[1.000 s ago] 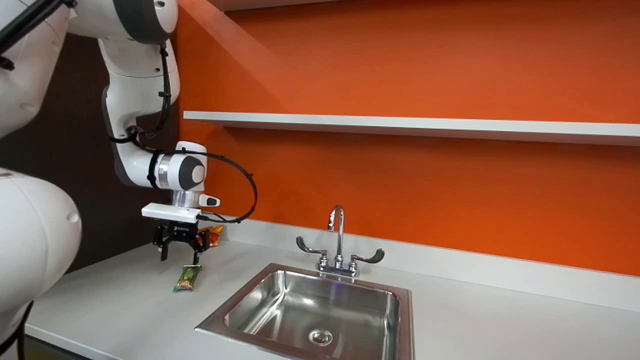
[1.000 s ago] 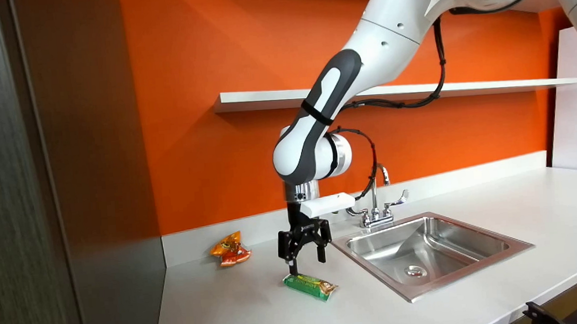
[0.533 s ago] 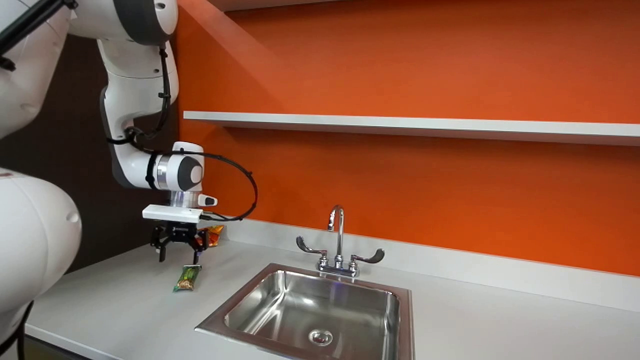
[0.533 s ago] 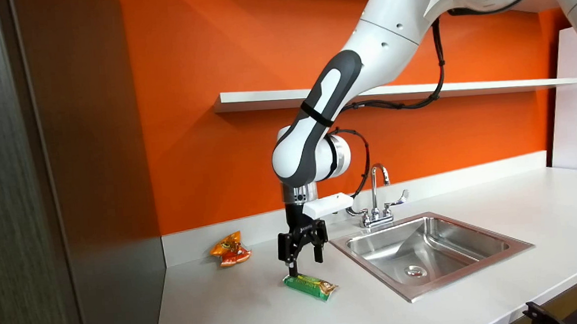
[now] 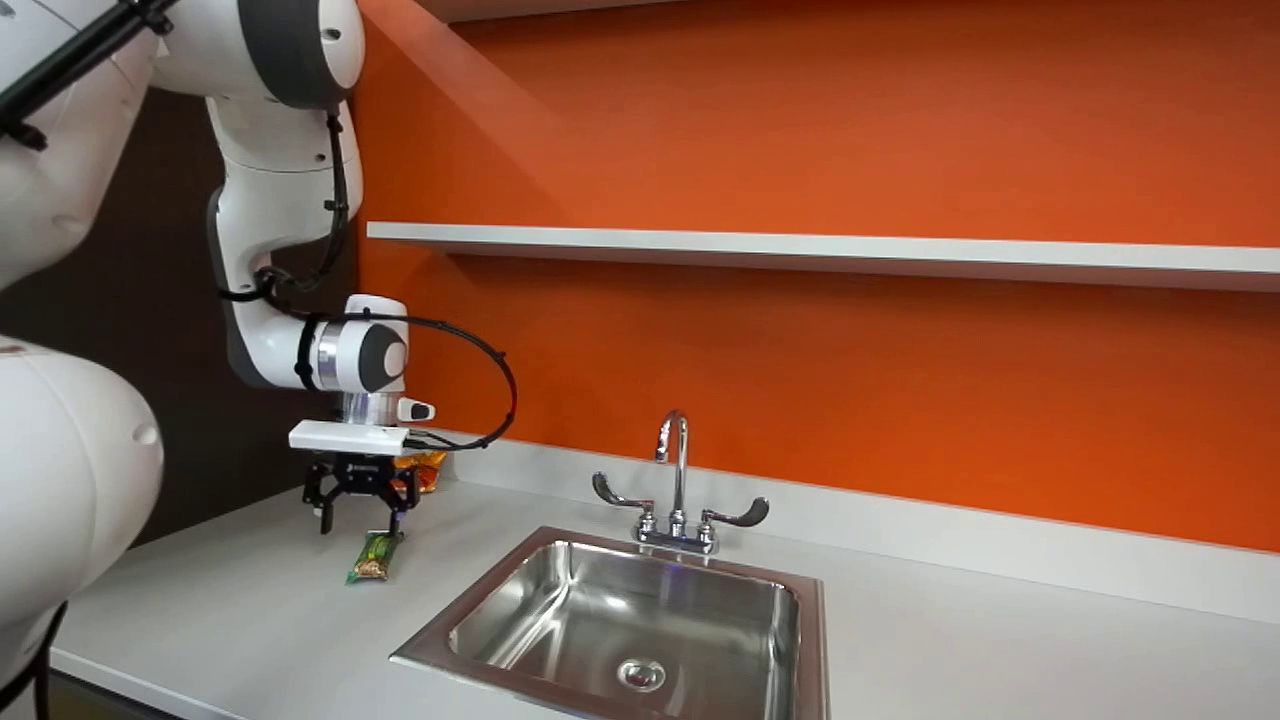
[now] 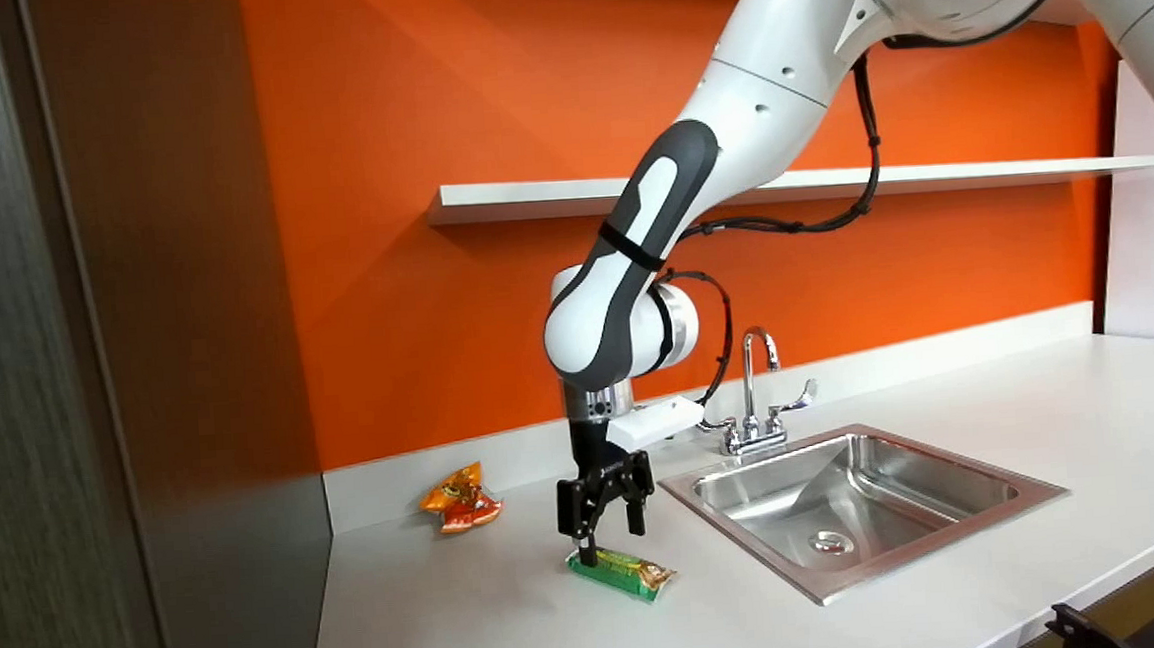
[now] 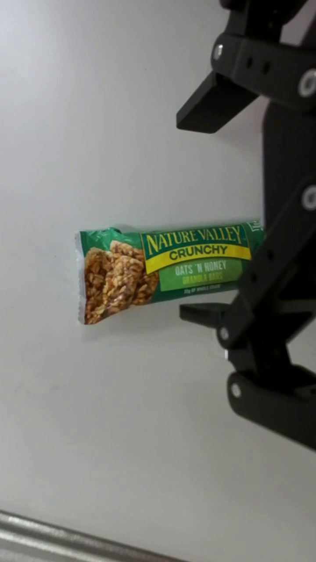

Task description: Pick up a pack of snack and put it in the sink

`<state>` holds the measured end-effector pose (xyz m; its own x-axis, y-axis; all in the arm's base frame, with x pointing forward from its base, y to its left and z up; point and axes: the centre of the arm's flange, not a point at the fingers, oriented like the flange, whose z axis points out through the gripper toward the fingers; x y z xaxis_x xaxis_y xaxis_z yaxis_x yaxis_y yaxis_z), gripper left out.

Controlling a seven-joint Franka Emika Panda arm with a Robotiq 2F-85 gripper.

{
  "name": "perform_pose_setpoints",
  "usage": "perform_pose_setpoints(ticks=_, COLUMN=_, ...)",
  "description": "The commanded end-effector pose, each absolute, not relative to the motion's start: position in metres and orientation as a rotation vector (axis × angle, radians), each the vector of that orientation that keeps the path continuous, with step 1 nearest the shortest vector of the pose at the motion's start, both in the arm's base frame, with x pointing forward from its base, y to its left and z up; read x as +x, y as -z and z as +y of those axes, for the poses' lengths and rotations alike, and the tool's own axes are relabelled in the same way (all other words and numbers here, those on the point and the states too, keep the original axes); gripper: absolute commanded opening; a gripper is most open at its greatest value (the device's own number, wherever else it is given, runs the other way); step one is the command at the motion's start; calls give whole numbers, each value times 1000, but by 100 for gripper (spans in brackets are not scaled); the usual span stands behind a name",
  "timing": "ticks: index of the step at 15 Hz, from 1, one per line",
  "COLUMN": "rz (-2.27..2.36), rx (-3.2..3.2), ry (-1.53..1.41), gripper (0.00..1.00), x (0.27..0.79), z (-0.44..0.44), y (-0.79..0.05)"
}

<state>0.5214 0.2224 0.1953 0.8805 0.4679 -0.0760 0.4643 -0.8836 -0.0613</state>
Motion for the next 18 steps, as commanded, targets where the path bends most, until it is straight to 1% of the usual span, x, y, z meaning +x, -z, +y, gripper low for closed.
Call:
perform_pose_setpoints(ticks=1, rz=-805, rx=-3007, ry=-118, gripper=100, x=535, z=226, y=-188)
perform_pose_setpoints(ticks=9, rz=-798, rx=-3015, ry=-130, gripper=100, x=551, z=222, y=-174)
perform_pose_setpoints(ticks=18, rz=-770, rx=-3024, ry=-146, gripper=100, x=556, z=214, y=-163)
